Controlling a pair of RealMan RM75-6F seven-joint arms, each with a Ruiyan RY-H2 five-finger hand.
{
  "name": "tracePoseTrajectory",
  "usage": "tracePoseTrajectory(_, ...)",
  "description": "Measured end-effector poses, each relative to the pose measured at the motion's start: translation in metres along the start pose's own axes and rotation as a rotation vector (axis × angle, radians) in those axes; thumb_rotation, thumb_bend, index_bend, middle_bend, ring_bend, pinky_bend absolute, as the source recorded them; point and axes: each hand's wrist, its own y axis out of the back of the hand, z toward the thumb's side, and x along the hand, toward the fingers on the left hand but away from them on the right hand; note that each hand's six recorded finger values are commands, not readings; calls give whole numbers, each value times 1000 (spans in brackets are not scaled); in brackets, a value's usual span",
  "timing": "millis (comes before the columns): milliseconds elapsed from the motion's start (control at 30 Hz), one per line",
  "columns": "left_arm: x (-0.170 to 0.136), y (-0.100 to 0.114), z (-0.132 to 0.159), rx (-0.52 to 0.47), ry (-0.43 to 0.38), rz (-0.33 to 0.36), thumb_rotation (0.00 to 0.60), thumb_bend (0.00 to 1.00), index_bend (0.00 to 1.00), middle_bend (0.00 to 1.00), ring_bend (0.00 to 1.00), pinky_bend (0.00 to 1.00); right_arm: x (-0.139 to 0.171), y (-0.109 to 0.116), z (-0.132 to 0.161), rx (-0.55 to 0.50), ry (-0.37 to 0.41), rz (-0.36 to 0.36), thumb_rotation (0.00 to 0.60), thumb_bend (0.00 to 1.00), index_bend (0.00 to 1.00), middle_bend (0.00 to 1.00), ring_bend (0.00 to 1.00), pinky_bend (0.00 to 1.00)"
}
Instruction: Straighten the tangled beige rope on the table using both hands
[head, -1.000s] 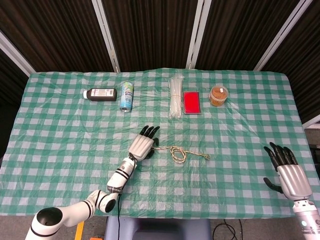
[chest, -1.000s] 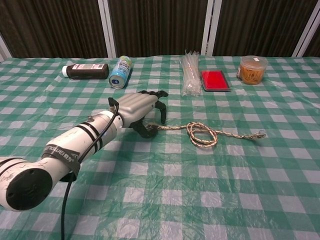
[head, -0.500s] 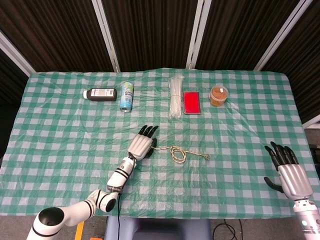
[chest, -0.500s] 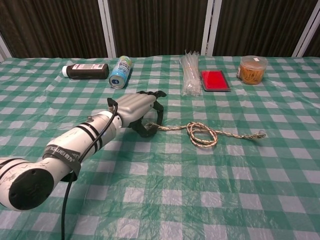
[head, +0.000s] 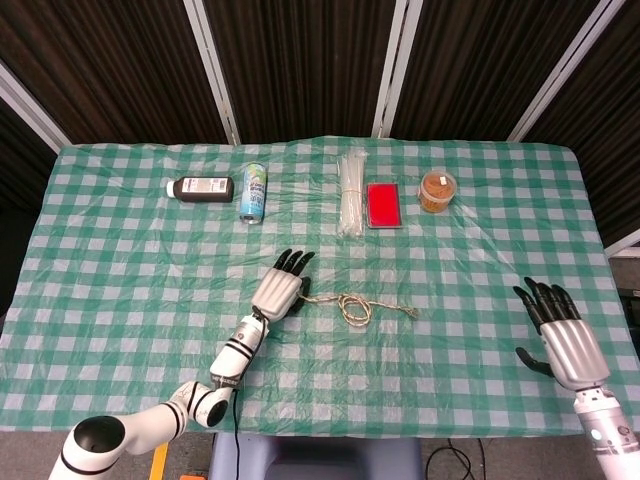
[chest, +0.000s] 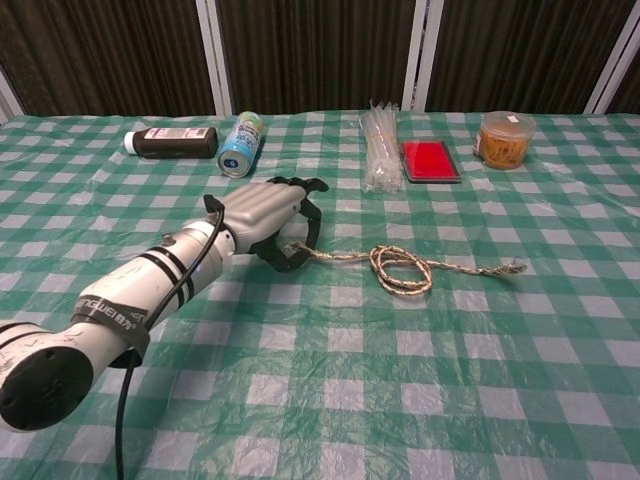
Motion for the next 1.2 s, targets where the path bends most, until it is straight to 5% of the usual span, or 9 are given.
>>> tracePoseTrajectory(533, -25, 10, -4, -4, 4, 12, 600, 564, 622, 46, 0, 18, -102, -24, 100, 133, 262, 57, 600, 323, 398, 0, 0, 0)
tracePoseTrajectory(800, -30, 14, -13, 2, 31, 14, 600, 564, 621, 45, 0, 18, -145, -46, 138, 203, 280, 103, 600, 357, 441, 0, 0, 0)
tracePoseTrajectory(1200, -31, 16, -20, 8, 44, 12, 600, 563, 621, 46, 0, 18, -168, -69, 155, 247, 255, 127, 600, 358, 482, 0, 0, 0)
